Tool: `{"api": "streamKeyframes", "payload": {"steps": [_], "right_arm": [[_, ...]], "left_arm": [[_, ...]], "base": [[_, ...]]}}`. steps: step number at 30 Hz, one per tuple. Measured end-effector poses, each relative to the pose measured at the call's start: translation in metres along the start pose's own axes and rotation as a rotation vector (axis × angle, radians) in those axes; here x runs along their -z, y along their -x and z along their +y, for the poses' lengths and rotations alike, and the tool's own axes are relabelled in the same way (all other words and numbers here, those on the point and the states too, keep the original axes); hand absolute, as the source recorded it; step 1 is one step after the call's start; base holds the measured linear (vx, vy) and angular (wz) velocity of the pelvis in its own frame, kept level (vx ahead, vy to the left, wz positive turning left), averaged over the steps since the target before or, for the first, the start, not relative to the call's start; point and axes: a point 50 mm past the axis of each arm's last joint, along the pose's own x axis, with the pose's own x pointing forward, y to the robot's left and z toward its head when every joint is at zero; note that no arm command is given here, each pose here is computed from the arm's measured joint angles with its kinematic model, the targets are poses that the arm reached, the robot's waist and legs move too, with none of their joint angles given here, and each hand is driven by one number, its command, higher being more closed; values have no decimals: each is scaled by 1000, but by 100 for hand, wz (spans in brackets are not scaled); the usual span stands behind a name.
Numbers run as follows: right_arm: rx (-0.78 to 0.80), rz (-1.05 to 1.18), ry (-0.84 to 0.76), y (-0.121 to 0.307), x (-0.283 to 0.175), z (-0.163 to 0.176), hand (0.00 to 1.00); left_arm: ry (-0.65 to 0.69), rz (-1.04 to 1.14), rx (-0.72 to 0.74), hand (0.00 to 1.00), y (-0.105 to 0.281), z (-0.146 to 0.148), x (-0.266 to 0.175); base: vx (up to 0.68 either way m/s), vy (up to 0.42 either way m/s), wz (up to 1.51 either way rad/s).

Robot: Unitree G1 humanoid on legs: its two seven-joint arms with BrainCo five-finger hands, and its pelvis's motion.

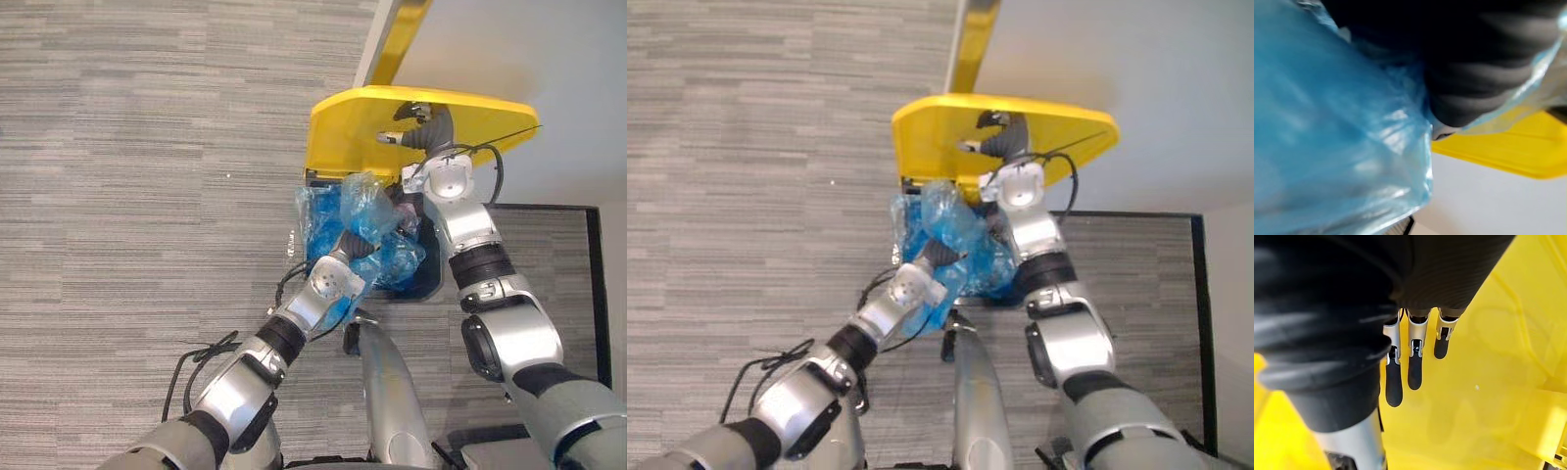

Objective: Gather rubbish on tea table into small bin, then transfer packed bag to large trash can.

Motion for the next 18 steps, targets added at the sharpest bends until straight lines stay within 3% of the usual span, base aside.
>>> {"api": "streamKeyframes", "payload": {"steps": [17,18], "right_arm": [[-69,-186,12,-3,-46,15,0],[-76,-188,17,-3,-47,17,0]], "left_arm": [[-13,35,-87,100,-9,21,-4],[-11,42,-91,0,-9,21,-3]], "base": [[1,-1,-3],[0,0,0]]}}
